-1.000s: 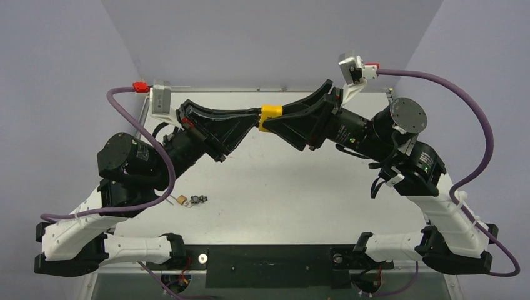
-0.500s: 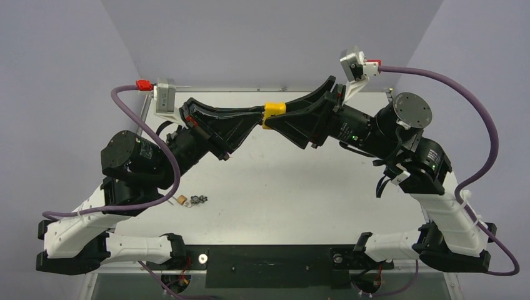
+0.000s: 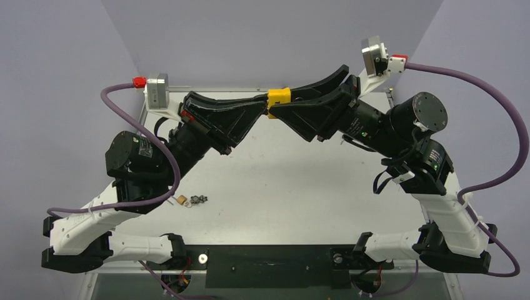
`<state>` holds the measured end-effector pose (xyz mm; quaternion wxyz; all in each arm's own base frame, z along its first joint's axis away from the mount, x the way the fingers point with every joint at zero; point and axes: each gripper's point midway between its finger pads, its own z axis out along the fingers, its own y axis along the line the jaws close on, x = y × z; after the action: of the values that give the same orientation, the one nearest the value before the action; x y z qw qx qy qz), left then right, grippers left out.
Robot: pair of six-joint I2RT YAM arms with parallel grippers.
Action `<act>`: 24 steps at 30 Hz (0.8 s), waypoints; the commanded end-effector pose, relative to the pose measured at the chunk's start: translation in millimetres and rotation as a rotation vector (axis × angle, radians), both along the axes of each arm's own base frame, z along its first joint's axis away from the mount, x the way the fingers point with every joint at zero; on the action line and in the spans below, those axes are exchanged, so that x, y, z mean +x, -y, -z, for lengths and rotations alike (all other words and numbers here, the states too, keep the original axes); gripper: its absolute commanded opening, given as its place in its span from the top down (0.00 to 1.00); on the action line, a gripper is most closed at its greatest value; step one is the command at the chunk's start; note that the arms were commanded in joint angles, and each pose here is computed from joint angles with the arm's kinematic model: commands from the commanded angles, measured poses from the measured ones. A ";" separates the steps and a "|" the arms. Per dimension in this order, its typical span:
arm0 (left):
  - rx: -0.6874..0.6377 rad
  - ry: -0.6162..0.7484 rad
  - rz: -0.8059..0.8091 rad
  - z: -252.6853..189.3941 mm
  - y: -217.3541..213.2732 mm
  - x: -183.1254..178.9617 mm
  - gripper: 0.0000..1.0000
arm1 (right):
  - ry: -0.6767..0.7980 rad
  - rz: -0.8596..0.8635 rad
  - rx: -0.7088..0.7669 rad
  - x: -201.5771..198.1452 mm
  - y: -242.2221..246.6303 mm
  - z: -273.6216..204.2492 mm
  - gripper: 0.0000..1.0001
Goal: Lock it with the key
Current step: Lock the lock.
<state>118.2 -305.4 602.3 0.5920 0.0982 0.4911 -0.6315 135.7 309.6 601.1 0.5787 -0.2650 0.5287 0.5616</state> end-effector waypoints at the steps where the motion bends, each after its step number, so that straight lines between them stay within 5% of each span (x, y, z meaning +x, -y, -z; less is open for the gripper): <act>1: 0.588 -0.149 0.647 201.9 126.8 -106.8 1.00 | -0.129 0.045 -0.243 60.6 -81.2 109.0 1.00; 16: 0.598 -0.186 0.445 200.8 72.5 -56.7 0.99 | -0.175 0.102 -0.176 76.4 -26.2 126.7 1.00; 24: 0.606 -0.164 0.364 192.8 43.8 -39.6 0.78 | -0.191 0.074 -0.147 61.8 -6.1 144.3 1.00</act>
<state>155.0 -306.5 497.2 0.5615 0.1235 0.6201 -0.5338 168.8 295.5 496.5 0.5347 -0.2455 0.6000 0.5420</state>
